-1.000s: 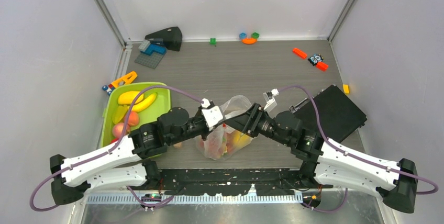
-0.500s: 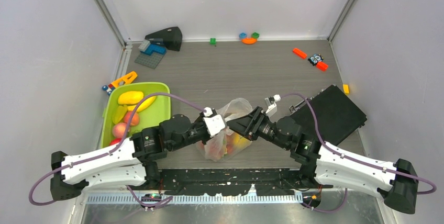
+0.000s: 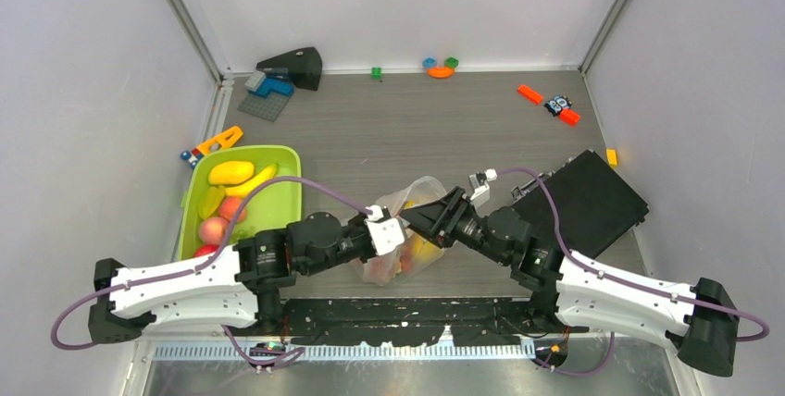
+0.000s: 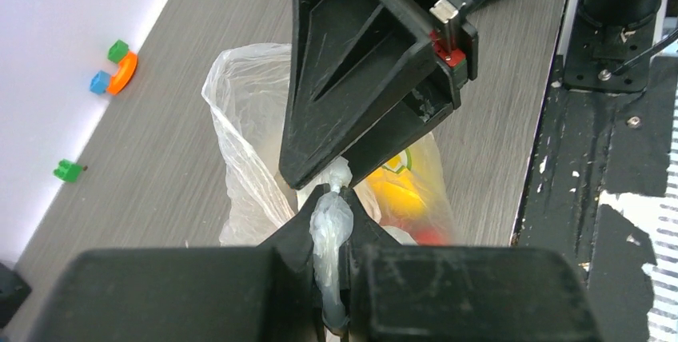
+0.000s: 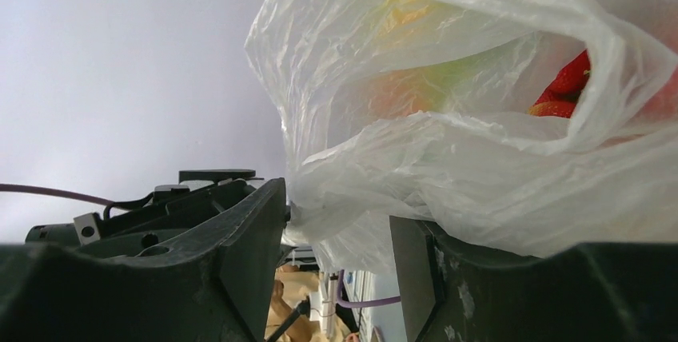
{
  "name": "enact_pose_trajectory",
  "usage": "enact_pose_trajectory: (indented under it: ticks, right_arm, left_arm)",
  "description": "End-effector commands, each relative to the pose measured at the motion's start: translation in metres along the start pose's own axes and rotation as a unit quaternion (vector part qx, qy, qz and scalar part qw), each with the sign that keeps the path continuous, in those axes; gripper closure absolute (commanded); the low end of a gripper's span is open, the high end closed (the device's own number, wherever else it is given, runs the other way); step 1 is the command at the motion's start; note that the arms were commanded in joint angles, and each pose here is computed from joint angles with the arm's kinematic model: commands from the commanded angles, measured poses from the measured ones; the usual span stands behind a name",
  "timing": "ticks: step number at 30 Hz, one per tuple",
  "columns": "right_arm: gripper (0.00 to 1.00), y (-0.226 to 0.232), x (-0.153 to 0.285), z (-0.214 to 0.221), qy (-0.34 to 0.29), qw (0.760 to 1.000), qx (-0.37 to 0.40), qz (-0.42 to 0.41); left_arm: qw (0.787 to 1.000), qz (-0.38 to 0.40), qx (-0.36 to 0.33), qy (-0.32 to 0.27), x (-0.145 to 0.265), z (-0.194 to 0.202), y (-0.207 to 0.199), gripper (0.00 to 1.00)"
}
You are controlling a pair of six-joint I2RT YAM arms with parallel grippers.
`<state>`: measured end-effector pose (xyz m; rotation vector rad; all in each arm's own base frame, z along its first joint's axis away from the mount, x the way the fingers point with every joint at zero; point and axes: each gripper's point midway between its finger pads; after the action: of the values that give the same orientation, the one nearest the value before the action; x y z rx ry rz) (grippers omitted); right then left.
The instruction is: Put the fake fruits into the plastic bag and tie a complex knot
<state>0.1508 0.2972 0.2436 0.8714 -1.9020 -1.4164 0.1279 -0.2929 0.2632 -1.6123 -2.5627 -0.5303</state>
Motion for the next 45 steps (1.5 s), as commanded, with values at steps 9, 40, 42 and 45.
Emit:
enact_pose_trajectory:
  ticks: [9,40,42,45]
  right_arm:
    - [0.52,0.018,-0.009,-0.005,-0.009,1.0,-0.01,-0.027]
    - [0.95,0.134,-0.021,-0.07,0.021,0.904,0.398,-0.157]
    - [0.95,0.137,-0.026,-0.063,0.064,0.883,0.43,-0.176]
    - [0.95,0.139,-0.028,-0.051,0.102,0.859,0.454,-0.213]
  left_arm:
    - [0.998,-0.02,-0.06,-0.011,-0.01,-0.013,-0.005,1.0]
    - [0.983,0.023,0.164,-0.076,0.083,-0.141,0.036,0.01]
    - [0.978,0.007,0.187,-0.089,0.084,-0.139,0.049,0.01]
    - [0.972,0.001,0.216,-0.09,0.082,-0.134,0.056,0.01]
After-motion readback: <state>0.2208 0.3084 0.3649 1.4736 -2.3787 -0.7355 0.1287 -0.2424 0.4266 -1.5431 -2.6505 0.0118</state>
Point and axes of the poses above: each gripper's point midway between its finger pads, its own x axis back along the fingers, its own y axis along the line the jaws close on, z = x × y, and after that the axes turned 5 degrees about x, right-handed
